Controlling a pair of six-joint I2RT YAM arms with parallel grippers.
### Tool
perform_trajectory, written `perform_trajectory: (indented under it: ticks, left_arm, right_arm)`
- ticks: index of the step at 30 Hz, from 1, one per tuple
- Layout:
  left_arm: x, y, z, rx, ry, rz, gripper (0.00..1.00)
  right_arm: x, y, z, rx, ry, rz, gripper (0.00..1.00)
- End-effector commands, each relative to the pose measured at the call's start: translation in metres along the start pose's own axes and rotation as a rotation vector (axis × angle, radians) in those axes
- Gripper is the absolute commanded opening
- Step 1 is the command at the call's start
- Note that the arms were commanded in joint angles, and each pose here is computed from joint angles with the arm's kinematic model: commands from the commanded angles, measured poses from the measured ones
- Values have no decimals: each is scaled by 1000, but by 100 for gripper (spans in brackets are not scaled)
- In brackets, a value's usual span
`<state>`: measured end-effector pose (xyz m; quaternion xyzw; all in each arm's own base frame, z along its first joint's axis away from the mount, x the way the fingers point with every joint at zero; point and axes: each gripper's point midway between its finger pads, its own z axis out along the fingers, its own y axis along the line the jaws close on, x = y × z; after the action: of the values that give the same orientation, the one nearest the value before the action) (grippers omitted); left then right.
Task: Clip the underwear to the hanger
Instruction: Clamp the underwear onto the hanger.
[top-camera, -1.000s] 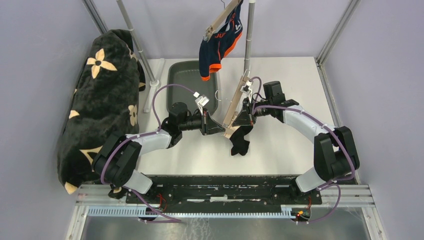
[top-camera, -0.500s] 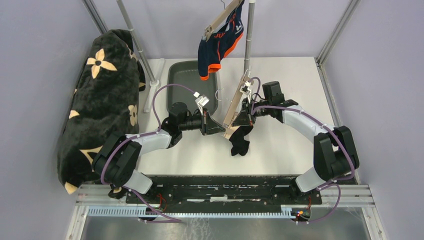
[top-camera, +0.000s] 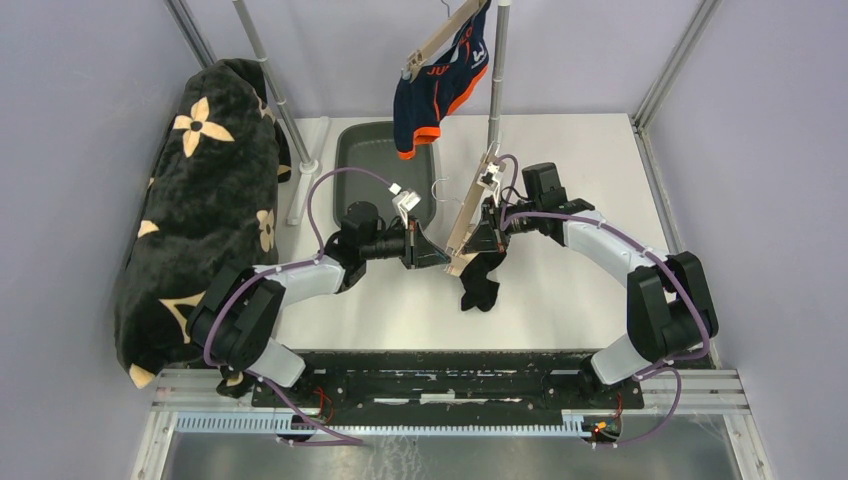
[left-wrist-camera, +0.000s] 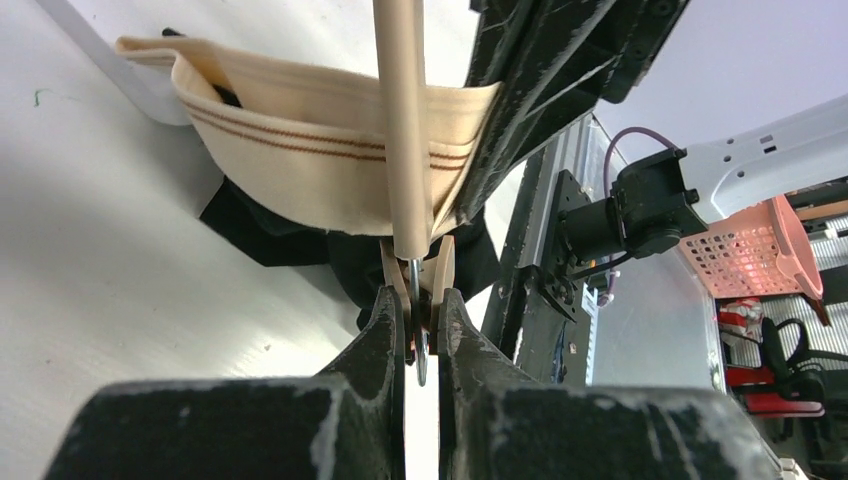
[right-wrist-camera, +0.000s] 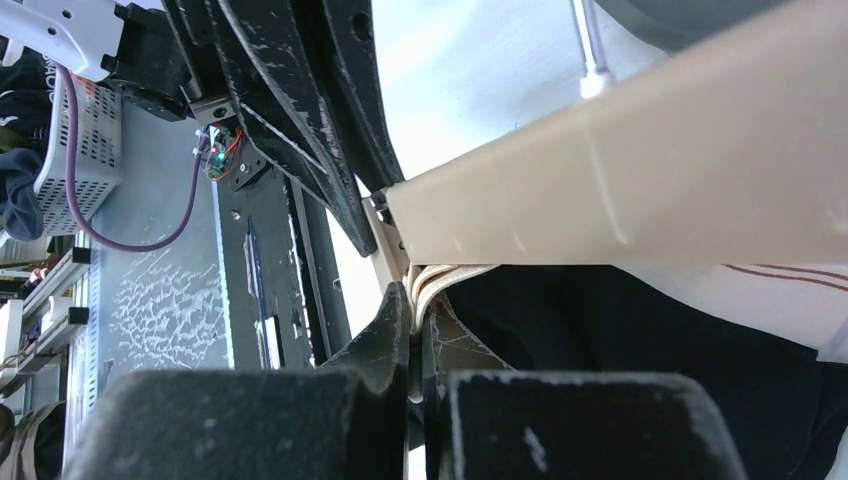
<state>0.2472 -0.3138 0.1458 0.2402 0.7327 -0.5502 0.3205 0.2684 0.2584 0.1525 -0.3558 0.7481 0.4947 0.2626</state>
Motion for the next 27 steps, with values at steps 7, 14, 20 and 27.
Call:
perform_trajectory:
  ticks: [7, 14, 20, 27]
  left_arm:
    - [-20, 1, 5, -9, -40, 89, 4]
    - [-30, -12, 1, 25, -80, 115, 15]
    - [-27, -14, 2, 41, -71, 115, 28]
    - [-24, -15, 1, 46, -67, 117, 42]
  right_arm:
    - [-29, 11, -3, -9, -42, -111, 1]
    - [-28, 9, -2, -2, -35, -105, 1]
    - [-27, 9, -1, -2, -33, -100, 1]
    - [-25, 5, 0, 11, -27, -84, 1]
